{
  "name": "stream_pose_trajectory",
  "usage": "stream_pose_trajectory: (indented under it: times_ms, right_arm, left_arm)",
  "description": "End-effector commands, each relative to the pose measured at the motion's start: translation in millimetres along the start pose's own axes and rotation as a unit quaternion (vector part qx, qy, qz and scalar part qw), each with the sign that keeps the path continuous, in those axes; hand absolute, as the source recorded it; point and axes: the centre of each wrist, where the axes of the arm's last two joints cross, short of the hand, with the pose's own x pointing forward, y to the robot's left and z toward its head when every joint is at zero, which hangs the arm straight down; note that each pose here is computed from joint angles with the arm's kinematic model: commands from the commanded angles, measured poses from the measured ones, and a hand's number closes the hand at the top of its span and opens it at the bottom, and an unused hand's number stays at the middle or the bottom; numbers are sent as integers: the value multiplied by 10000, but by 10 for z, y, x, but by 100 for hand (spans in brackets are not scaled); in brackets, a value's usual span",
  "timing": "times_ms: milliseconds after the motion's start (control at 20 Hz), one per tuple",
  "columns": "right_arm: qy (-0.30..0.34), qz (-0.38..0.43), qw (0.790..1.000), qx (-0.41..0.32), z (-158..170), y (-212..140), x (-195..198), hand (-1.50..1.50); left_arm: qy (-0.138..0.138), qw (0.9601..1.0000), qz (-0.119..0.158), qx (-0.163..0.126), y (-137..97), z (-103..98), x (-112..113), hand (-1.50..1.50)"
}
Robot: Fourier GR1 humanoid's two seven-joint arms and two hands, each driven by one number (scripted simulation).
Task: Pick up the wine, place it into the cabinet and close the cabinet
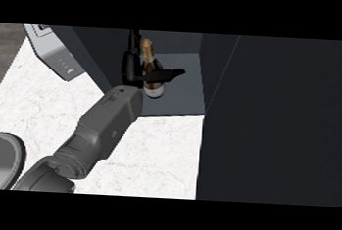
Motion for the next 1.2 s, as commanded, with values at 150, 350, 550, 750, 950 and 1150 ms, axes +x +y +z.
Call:
stream_pose_trajectory:
  times_ms: [150, 350, 550, 750, 950, 1150]
  right_arm:
    - [-60, -50, 9999, 69, 13, 4, 121, -150]
    - [-43, -119, 9999, 115, 61, 49, 60, -150]
    - [-102, -95, 9997, 178, 93, 123, 167, -150]
    - [-121, -138, 9997, 133, 6, 120, 54, -150]
    - [-89, -196, 9998, 55, -41, 129, 132, -150]
    - [-119, -263, 9995, 104, 21, 204, 115, -150]
  left_arm:
    - [297, 9991, 208, -222, 161, 200, -230, -150]
    - [236, 9992, 313, -56, 191, 240, -269, -150]
    - [154, 9979, 621, -59, 195, 238, -266, -150]
    - [158, 9968, 775, -55, 171, 218, -236, -150]
    - [250, 9954, 908, -178, 208, 313, -305, -150]
    - [280, 9953, 915, -122, 137, 304, -241, -150]
